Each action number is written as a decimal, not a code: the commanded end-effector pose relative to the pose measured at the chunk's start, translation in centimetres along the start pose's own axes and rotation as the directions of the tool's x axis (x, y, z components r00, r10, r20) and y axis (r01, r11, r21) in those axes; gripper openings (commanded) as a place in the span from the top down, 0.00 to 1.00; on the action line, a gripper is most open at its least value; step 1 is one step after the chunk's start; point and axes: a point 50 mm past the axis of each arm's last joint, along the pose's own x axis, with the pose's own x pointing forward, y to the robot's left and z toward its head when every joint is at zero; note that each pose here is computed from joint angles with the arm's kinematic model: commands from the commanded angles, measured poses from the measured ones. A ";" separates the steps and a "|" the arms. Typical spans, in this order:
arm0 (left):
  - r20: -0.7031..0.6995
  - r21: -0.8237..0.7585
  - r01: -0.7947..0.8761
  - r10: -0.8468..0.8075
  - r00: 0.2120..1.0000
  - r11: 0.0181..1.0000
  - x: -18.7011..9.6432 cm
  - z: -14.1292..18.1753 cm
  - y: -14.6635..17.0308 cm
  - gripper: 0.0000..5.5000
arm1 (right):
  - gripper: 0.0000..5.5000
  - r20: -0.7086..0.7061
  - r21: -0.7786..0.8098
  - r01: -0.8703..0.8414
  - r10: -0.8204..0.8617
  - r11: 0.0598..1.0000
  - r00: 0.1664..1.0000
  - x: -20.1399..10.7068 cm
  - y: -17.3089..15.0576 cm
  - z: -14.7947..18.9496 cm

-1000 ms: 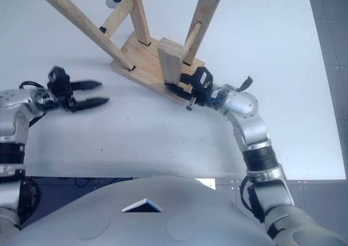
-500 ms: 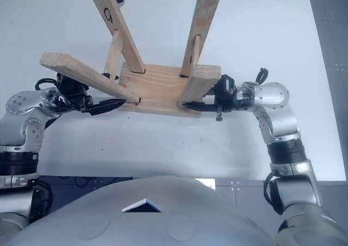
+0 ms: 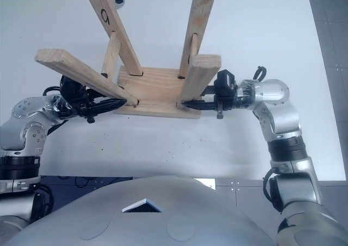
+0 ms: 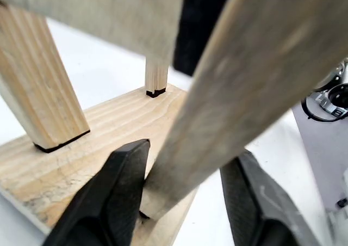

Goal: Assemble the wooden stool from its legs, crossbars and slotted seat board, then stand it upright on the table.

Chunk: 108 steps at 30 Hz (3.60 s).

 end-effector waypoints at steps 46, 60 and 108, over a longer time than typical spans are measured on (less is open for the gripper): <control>0.020 -0.702 0.025 -0.016 1.000 0.711 -6.9 2.6 0.0 0.13 | 0.06 0.021 0.762 0.045 -0.095 0.645 0.995 -5.8 0.2 3.9; -0.227 -0.033 -0.126 0.115 0.967 0.992 -9.3 0.7 -3.2 0.08 | 0.02 -0.140 0.262 0.154 -0.121 0.953 0.983 -6.4 4.8 -2.3; -0.042 -0.576 0.307 -0.403 0.914 0.757 -5.1 16.3 -5.4 0.73 | 0.75 -0.105 0.728 0.036 0.059 0.684 0.993 -6.8 -0.7 13.5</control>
